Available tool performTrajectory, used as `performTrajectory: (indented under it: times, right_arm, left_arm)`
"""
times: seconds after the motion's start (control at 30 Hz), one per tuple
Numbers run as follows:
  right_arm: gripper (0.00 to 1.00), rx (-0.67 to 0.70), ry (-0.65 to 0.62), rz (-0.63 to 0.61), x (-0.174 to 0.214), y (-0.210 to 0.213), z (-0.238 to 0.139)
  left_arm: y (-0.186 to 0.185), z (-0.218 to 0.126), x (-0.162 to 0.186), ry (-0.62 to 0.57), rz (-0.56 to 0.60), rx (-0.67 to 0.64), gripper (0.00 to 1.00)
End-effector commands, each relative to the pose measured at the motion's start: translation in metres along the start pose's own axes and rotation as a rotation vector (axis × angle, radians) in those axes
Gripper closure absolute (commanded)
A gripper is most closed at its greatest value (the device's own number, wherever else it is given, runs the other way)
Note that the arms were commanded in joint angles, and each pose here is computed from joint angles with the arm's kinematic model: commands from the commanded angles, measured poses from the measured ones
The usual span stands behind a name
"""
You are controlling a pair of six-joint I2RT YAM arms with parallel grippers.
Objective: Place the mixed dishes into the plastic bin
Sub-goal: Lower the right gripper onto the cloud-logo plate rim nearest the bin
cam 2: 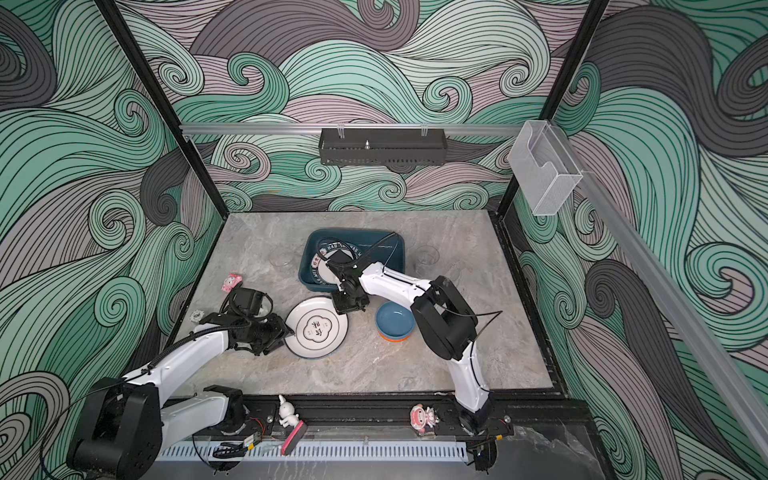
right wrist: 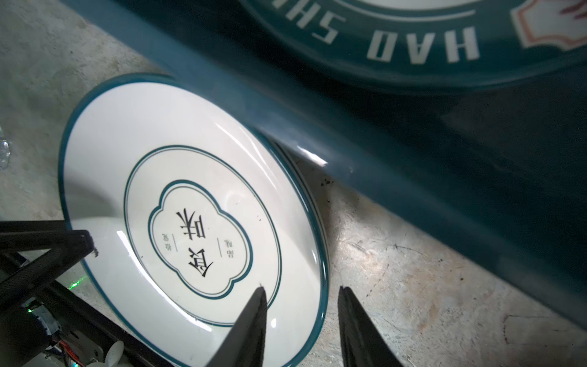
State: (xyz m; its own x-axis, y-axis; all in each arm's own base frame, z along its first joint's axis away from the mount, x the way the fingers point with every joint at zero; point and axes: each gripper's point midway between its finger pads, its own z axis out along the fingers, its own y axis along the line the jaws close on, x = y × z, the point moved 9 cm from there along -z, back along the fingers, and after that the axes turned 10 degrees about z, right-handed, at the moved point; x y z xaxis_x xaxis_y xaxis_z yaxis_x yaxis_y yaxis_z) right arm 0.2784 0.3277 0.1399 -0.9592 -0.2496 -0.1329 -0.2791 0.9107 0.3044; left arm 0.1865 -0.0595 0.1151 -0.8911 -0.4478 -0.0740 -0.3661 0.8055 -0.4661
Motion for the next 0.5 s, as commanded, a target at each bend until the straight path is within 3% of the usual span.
performTrajectory:
  times: [0.0, 0.47]
  right_arm:
    - [0.6, 0.037, 0.01, -0.013, -0.0011, 0.0006, 0.0044]
    - [0.63, 0.032, 0.029, -0.023, -0.0021, 0.0049, 0.0122]
  left_arm:
    - [0.0009, 0.0025, 0.0019, 0.013, 0.015, 0.002, 0.52]
    - [0.0019, 0.0046, 0.0027, 0.02, 0.018, 0.003, 0.58]
